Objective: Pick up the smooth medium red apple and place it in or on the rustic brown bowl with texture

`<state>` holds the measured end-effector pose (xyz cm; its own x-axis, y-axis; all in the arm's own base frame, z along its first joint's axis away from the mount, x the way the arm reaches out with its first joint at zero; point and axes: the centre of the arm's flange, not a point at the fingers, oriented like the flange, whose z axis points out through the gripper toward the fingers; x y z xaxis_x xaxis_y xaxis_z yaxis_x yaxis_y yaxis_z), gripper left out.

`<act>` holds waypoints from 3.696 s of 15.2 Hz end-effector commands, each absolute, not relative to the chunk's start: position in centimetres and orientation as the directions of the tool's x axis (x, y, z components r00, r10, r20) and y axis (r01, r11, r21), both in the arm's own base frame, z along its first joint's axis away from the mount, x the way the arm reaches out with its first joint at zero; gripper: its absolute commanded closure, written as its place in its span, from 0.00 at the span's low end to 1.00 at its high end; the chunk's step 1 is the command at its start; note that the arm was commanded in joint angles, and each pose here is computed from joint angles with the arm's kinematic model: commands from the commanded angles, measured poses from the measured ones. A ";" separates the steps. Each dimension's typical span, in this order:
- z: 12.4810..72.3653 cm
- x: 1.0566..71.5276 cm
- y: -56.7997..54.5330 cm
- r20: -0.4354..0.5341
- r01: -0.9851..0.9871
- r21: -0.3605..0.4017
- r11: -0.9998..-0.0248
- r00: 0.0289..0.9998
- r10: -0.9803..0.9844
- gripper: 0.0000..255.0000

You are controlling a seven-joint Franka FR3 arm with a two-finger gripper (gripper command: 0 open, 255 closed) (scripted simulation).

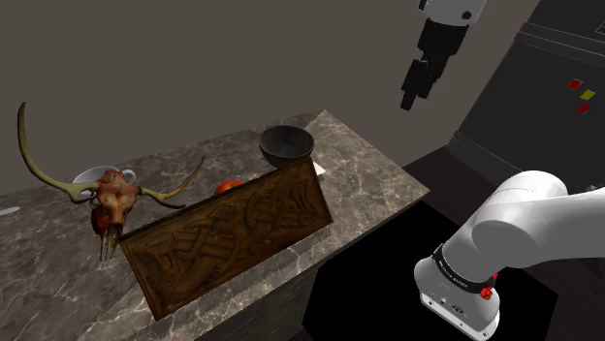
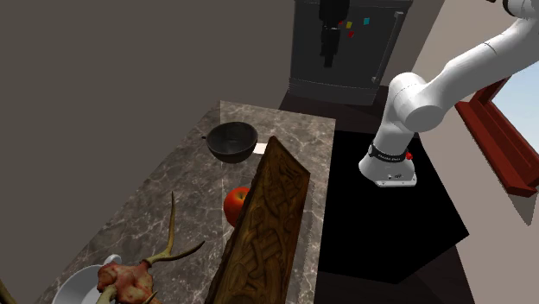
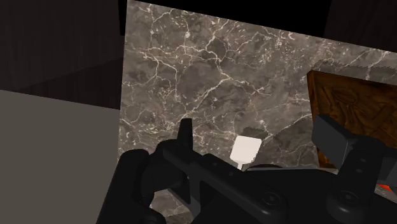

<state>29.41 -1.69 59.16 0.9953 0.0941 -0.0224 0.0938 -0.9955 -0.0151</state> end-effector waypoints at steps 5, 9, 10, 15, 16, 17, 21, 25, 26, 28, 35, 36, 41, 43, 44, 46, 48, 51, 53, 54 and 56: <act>57.5 31.0 3.1 -0.015 0.070 -0.012 -0.997 0.997 0.071 0.00; 55.8 32.6 7.8 -0.008 0.047 -0.009 -0.999 0.999 0.047 0.00; 55.4 33.1 8.9 -0.006 0.041 -0.008 -0.999 0.999 0.041 0.00; 53.3 35.4 14.8 0.003 0.012 -0.005 -1.000 1.000 0.012 0.00; 52.9 35.9 15.9 0.005 0.006 -0.004 -1.000 1.000 0.006 0.00; 52.5 36.3 17.1 0.007 0.000 -0.004 -1.000 1.000 0.000 0.00; 50.8 38.4 21.6 0.015 -0.023 -0.001 -1.000 1.000 -0.023 0.00; 49.2 40.5 26.1 0.022 -0.047 0.001 -0.999 0.999 -0.047 0.00; 48.8 41.1 27.3 0.024 -0.053 0.001 -0.999 0.998 -0.053 0.00; 47.9 42.2 29.5 0.028 -0.064 0.002 -0.998 0.998 -0.064 0.00; 45.1 46.5 37.2 0.041 -0.105 0.006 -0.994 0.994 -0.105 0.00; 44.9 46.6 37.5 0.042 -0.107 0.006 -0.994 0.993 -0.107 0.00; 42.3 46.7 37.4 0.042 -0.107 0.006 -0.994 0.993 -0.107 0.00; 40.9 46.8 37.4 0.042 -0.107 0.006 -0.994 0.993 -0.107 0.00; 40.9 46.8 37.4 0.042 -0.107 0.006 -0.994 0.993 -0.107 0.00; 40.9 46.8 37.4 0.042 -0.107 0.006 -0.994 0.993 -0.107 0.00; 40.9 46.8 37.4 0.042 -0.107 0.006 -0.994 0.993 -0.107 0.00; 41.0 46.8 37.4 0.042 -0.107 0.006 -0.994 0.993 -0.107 0.00; 41.0 46.8 37.4 0.042 -0.107 0.006 -0.994 0.993 -0.107 1.00; 41.0 46.8 37.4 0.042 -0.107 0.006 -0.994 0.993 -0.107 1.00; 41.0 46.8 37.4 0.042 -0.107 0.006 -0.994 0.993 -0.107 1.00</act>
